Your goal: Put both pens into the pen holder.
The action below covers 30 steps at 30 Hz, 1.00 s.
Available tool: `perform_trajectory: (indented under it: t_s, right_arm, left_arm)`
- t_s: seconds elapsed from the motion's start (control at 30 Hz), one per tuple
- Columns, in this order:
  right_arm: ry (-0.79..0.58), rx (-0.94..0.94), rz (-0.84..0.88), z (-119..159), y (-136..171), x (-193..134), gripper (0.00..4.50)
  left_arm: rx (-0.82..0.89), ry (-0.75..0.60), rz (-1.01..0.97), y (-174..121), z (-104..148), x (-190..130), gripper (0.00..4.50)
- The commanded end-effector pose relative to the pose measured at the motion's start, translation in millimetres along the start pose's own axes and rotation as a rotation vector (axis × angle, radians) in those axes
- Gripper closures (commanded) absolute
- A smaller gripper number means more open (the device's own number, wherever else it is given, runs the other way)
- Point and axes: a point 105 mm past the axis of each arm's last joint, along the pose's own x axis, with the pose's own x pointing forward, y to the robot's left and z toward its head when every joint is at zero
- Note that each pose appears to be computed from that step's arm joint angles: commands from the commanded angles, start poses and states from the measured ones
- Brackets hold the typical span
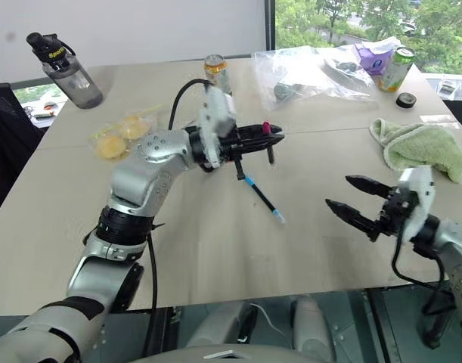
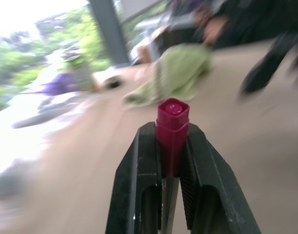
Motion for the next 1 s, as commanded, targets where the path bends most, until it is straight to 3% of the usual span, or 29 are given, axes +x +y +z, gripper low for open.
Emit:
perform_trajectory:
  t_s: [0.03,0.33,0.67,1.0]
  right_arm:
    - [-0.069,-0.017,0.038,18,-2,-7,0.4]
    - [-0.1,-0.051,0.048,25,-16,-4,0.4]
    - [-0.106,-0.07,0.079,29,-21,4,0.4]
    - [-0.151,-0.102,0.098,43,-18,11,0.4]
  left_arm:
    - [0.416,0.113,0.089,0,-6,-4,4.5]
    - [0.566,0.265,0.338,-5,-21,-24,4.5]
    - [0.638,0.215,0.43,-11,3,-21,4.5]
    - [0.643,0.282,0.501,-3,-3,-36,4.5]
